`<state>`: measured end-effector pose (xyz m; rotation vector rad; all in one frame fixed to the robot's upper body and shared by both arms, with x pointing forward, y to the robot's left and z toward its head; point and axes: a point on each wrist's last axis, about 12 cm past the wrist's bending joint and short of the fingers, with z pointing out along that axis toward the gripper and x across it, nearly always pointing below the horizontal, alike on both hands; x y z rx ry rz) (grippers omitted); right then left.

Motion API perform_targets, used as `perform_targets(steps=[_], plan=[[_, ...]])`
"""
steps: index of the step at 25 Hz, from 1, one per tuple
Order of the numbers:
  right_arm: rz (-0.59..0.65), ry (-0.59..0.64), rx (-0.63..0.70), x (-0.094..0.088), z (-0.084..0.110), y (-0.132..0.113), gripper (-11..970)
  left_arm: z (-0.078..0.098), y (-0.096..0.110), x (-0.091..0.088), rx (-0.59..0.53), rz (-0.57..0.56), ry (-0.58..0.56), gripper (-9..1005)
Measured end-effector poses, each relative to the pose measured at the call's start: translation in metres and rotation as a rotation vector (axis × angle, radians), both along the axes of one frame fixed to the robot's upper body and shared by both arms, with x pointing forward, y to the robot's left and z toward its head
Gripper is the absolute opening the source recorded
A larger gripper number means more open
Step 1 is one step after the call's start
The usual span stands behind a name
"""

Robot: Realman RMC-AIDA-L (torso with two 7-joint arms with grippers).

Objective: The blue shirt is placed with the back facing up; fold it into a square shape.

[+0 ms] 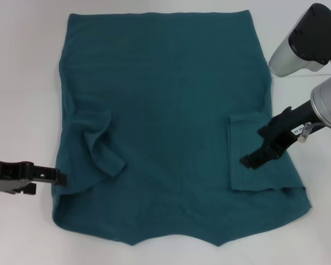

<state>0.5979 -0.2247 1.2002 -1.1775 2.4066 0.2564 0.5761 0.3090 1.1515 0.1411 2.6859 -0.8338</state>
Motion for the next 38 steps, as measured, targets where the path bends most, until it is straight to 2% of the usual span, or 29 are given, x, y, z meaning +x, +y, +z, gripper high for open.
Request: perform_targets(steps=[5, 13, 19, 25, 34, 38], plan=[[0.017, -0.01, -0.002, 0.003, 0.002, 0.004, 915, -0.011, -0.005, 0.009, 0.027, 0.022, 0.037, 916], [0.026, -0.018, -0.004, 0.006, 0.002, 0.008, 914, -0.027, -0.015, 0.014, 0.056, 0.03, 0.07, 914], [0.029, -0.015, -0.002, 0.008, 0.001, 0.009, 914, -0.029, -0.02, 0.016, 0.078, 0.029, 0.066, 913], [0.037, -0.008, -0.004, 0.007, -0.001, 0.011, 913, -0.034, -0.033, 0.021, 0.153, 0.013, 0.057, 912], [0.02, 0.002, 0.002, 0.007, -0.007, 0.006, 912, -0.038, -0.03, 0.022, 0.201, -0.01, 0.035, 911], [0.018, 0.007, 0.003, 0.006, -0.009, 0.005, 912, -0.042, -0.03, 0.02, 0.236, -0.029, 0.038, 737]])
